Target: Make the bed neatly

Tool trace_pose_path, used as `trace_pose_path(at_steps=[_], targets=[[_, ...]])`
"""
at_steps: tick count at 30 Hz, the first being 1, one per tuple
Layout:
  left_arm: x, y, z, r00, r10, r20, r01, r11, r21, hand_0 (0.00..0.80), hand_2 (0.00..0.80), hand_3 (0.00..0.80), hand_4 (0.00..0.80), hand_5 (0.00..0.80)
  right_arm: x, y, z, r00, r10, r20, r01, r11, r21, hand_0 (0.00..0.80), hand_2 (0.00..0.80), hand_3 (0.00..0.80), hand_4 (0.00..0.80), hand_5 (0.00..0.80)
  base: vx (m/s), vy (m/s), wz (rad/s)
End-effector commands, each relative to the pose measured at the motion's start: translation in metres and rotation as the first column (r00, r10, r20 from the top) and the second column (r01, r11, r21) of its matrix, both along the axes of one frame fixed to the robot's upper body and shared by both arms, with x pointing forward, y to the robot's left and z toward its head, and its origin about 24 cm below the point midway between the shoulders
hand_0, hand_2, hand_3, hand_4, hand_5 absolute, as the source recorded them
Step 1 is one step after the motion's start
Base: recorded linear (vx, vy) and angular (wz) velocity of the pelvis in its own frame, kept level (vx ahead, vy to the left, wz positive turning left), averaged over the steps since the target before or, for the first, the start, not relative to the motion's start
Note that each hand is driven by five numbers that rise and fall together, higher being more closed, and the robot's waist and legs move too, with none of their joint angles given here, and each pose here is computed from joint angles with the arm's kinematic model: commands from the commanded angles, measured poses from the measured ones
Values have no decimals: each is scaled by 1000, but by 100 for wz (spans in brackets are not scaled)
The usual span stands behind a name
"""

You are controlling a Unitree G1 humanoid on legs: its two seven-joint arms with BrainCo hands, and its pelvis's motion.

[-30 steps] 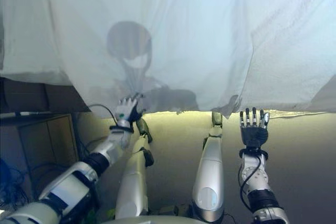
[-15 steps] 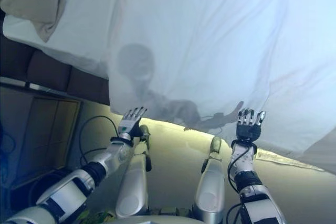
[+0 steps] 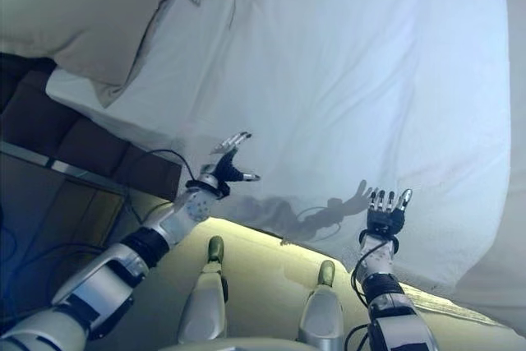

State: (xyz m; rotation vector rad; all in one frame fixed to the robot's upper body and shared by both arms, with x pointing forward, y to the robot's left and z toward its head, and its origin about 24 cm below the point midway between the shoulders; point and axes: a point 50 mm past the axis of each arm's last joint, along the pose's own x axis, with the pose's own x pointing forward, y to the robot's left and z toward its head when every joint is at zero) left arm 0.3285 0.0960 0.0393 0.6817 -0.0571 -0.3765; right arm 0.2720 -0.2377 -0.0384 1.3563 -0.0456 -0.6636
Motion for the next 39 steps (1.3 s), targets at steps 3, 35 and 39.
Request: trace_pose_path(at_steps=[3, 35, 39], targets=[[4, -42, 9, 931, -226, -286, 10, 801, -599, 0, 0, 0, 0, 0, 46, -9, 67, 987, 51, 151, -30, 991, -134, 0, 0, 0, 0, 0, -212, 201, -9], [-105, 116, -95, 795, 12, -606, -540, 469, -699, 0, 0, 0, 0, 0, -126, -24, -52, 950, 276, -146, -304, 924, -233, 0, 0, 0, 0, 0, 31, 46, -5], [-112, 119, -97, 790, 29, -613, -573, 393, -719, 0, 0, 0, 0, 0, -126, -16, -45, 919, 326, -221, -381, 875, -298, 0, 0, 0, 0, 0, 61, 10, -11]])
